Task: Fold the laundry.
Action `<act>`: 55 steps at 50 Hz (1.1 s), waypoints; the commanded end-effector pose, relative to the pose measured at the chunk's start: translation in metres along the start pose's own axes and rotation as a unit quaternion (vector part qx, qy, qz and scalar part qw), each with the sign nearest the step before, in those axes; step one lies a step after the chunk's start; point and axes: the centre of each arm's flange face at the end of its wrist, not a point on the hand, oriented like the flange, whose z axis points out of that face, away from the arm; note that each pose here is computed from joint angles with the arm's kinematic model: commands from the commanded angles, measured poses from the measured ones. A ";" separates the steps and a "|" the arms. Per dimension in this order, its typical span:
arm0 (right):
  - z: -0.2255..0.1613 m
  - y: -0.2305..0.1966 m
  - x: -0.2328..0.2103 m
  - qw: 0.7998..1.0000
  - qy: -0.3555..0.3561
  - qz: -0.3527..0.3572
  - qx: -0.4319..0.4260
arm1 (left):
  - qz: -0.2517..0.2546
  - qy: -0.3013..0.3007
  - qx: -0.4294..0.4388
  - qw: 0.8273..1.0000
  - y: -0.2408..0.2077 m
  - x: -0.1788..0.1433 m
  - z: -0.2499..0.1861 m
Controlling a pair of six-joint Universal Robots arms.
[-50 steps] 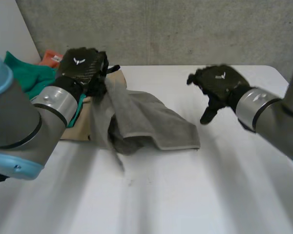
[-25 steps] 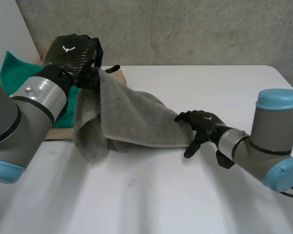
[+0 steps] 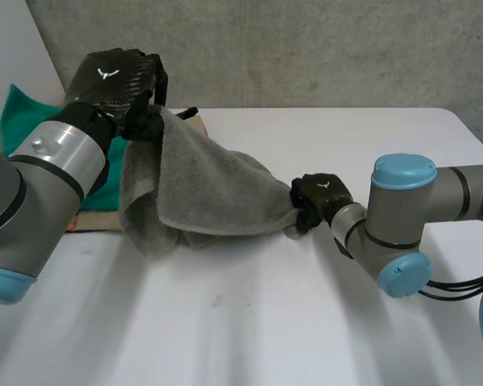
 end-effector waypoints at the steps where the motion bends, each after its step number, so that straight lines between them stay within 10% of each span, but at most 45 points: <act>1: -0.012 -0.042 0.011 0.999 0.014 -0.007 0.045 | 0.000 -0.004 -0.005 1.000 -0.002 -0.003 -0.005; 11: -0.121 -0.172 0.086 0.979 0.099 -0.158 0.082 | -0.007 0.019 -0.109 0.994 0.025 0.003 -0.025; 19: -0.156 -0.175 0.066 0.963 0.076 -0.256 0.020 | -0.036 0.119 -0.220 0.968 0.057 0.023 -0.038; 31: -0.106 -0.111 0.053 0.968 0.037 -0.240 -0.068 | -0.013 0.143 -0.280 0.949 0.116 0.027 0.011; 42: -0.041 -0.051 0.041 0.964 0.083 -0.248 -0.053 | 0.027 0.062 -0.246 0.967 0.168 0.016 0.077; 55: -0.057 -0.045 0.035 0.972 0.079 -0.210 -0.065 | 0.023 0.059 -0.213 0.975 0.104 0.024 0.022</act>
